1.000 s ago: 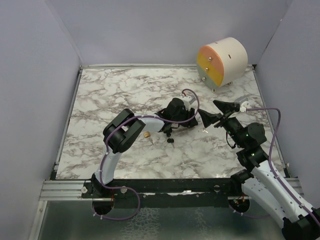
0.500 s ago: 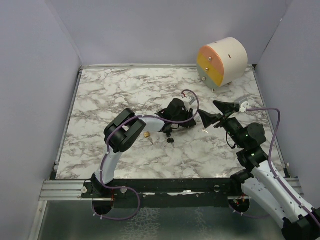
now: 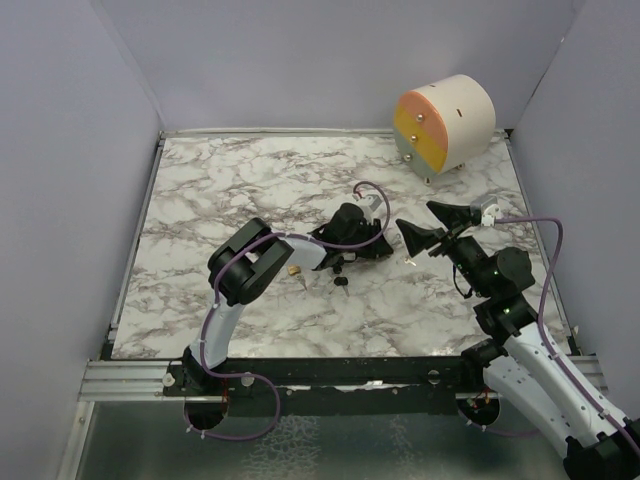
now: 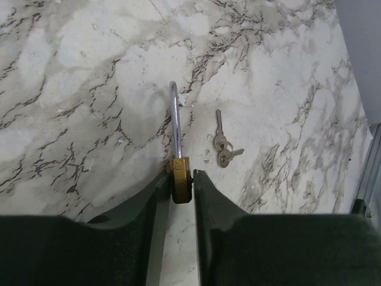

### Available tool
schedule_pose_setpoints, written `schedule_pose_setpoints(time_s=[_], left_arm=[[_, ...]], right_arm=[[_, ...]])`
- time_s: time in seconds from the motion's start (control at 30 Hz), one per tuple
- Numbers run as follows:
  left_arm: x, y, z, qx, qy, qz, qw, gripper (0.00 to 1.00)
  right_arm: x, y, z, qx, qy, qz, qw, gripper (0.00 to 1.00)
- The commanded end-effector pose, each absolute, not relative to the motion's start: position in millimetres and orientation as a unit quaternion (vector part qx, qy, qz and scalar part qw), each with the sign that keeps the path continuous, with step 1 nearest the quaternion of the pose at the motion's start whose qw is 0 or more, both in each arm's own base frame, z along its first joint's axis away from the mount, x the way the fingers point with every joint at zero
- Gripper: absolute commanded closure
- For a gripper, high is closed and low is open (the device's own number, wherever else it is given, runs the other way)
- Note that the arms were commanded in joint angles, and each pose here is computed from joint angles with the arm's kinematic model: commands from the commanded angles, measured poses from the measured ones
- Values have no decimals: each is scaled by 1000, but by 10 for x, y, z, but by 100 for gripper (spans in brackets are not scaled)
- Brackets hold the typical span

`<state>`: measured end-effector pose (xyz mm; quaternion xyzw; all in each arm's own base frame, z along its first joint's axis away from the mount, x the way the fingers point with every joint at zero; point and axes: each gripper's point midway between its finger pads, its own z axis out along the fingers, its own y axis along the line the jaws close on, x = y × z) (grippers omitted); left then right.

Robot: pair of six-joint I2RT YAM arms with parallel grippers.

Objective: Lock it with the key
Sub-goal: Place the lock at the center of the board.

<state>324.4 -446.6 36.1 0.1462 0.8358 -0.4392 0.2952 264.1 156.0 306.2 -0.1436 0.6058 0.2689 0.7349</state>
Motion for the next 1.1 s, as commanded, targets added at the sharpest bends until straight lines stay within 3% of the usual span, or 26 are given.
schedule_pose_setpoints(time_s=[0.0,0.07,0.33,0.5,0.57,0.87,1.0,1.03,1.07], left_arm=[[3237,-4395,384,111,840,-436,304,58],[3235,-4372,396,109,841,-433,306,51],[3225,-4294,497,99,840,-425,322,48],[3257,-4219,616,96,839,-413,342,45],[3263,-4205,702,98,834,-414,351,44],[3381,-3914,1344,113,806,-371,448,42],[3403,-3694,1613,119,794,-336,493,38],[3410,-3629,1671,119,791,-326,504,36],[3413,-3558,1691,118,791,-313,513,34]], right_arm=[[2584,1596,3109,-152,592,282,739,15],[2583,1597,3112,-151,592,283,739,15],[2600,1605,3111,-151,593,283,739,14],[2623,1573,3132,-139,593,280,742,8],[2648,1528,3169,-111,593,284,745,1],[2960,1060,3034,137,630,276,713,0],[3028,1063,2944,113,615,256,737,27],[3055,1085,2901,99,619,248,738,26],[3103,1119,2922,89,632,240,731,17]])
